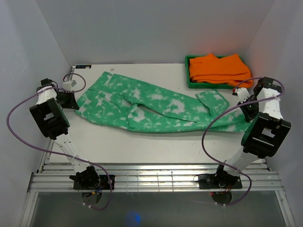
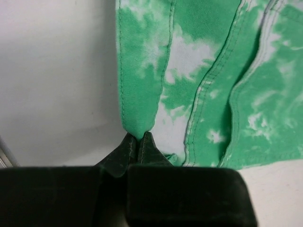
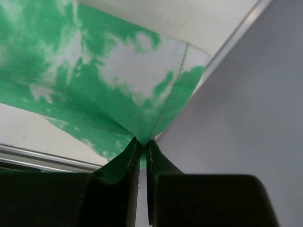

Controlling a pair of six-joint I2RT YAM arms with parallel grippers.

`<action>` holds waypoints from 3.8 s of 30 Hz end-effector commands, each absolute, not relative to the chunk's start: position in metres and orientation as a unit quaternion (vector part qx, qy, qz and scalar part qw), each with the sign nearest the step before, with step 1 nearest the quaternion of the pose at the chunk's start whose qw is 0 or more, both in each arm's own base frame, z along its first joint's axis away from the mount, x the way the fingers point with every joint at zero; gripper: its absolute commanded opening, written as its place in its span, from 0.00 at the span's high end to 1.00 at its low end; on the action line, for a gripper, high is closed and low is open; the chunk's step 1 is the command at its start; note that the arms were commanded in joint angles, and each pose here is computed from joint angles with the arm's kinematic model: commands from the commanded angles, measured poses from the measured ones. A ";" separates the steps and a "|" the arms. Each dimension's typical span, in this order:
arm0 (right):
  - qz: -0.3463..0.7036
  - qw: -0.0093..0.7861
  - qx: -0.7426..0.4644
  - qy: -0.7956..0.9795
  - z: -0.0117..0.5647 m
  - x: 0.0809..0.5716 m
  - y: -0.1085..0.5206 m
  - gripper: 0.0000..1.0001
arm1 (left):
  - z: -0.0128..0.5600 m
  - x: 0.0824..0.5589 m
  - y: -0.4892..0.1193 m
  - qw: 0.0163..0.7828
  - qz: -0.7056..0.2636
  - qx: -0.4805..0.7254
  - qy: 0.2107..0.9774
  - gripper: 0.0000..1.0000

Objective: Fold and stack the trousers
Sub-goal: Flatten the trousers out

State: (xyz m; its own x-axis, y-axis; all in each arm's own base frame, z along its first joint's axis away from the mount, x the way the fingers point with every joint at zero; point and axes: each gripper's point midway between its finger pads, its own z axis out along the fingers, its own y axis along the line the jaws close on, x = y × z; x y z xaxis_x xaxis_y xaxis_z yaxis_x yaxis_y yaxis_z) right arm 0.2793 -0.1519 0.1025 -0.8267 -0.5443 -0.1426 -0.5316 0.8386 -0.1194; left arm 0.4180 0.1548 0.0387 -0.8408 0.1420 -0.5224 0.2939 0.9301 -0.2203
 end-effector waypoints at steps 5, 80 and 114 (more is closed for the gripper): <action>-0.116 0.047 -0.330 0.936 0.167 0.312 -0.211 0.92 | 0.129 0.449 0.182 0.319 -0.111 0.036 0.941 1.00; 0.056 0.356 -0.196 0.912 0.126 0.478 0.108 0.39 | 0.102 0.374 0.122 0.372 -0.054 0.108 0.920 0.19; 0.007 0.438 -0.104 0.893 0.158 0.434 0.043 0.92 | 0.048 0.376 0.147 0.306 -0.032 0.024 0.951 0.27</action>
